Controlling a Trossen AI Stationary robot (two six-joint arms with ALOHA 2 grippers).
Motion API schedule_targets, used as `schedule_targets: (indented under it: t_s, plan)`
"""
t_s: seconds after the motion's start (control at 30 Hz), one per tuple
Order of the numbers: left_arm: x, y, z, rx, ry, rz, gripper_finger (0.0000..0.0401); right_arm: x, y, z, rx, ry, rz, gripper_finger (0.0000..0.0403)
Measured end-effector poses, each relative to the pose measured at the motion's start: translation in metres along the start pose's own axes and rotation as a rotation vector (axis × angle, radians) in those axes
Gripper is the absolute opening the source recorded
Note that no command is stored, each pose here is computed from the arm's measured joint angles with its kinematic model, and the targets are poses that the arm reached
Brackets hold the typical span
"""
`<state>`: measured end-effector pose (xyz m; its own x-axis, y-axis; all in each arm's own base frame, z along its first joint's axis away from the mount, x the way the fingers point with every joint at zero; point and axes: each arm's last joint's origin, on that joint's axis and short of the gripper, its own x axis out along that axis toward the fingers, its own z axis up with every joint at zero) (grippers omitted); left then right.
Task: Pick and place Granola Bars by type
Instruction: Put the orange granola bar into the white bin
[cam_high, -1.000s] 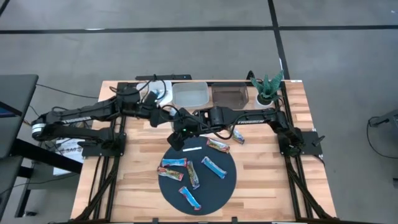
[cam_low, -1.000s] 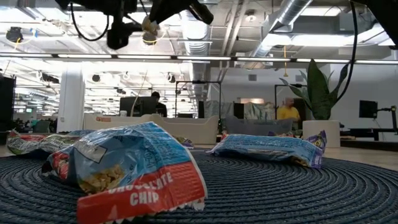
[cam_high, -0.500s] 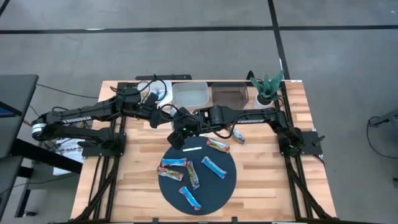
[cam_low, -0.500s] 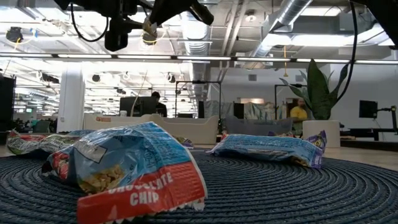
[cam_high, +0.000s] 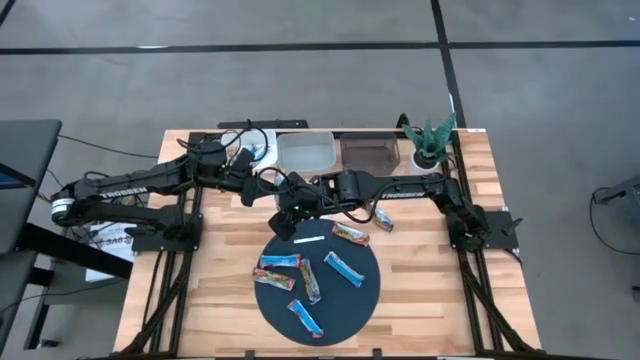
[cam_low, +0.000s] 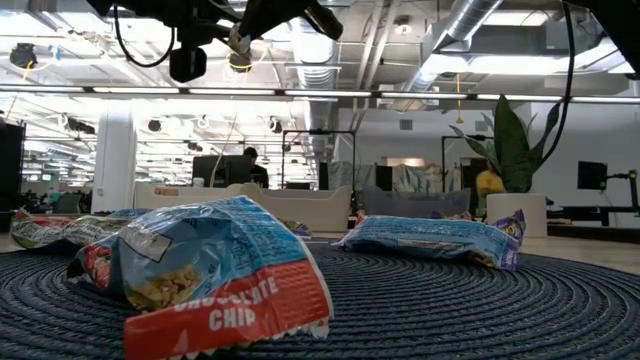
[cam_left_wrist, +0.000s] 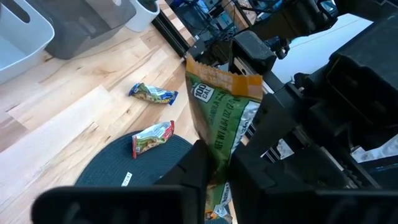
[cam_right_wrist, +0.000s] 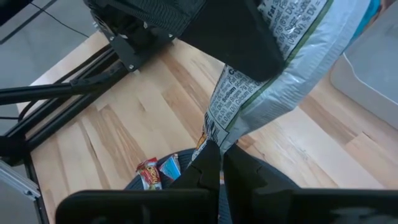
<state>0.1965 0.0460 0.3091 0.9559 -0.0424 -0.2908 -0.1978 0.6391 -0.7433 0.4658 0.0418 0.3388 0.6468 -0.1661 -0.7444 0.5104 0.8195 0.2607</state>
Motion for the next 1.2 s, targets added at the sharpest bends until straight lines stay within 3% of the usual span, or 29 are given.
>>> schedule_targets:
  t_s: [0.27, 0.47, 0.73, 0.9, 1.2]
  plan:
    - [0.0, 0.0, 0.0, 0.001, 0.003, -0.003, 0.0032, 0.0, 0.0, 0.001, -0.019, 0.003, 0.019, 0.0015]
    - [0.0, 0.0, 0.0, 0.015, 0.002, -0.005, 0.0032, 0.0, -0.004, 0.004, -0.01, 0.017, 0.04, 0.0103]
    - [0.0, 0.005, -0.003, 0.026, 0.017, 0.06, 0.0032, -0.027, -0.017, 0.01, -0.005, 0.044, 0.006, 0.0221]
    - [-0.004, 0.017, -0.001, 0.021, 0.013, 0.166, 0.0032, -0.048, -0.027, -0.003, -0.045, 0.171, -0.083, 0.0238]
    - [-0.033, 0.066, 0.021, -0.051, -0.085, 0.507, 0.0032, -0.064, -0.018, -0.037, -0.136, 0.349, -0.19, 0.022]
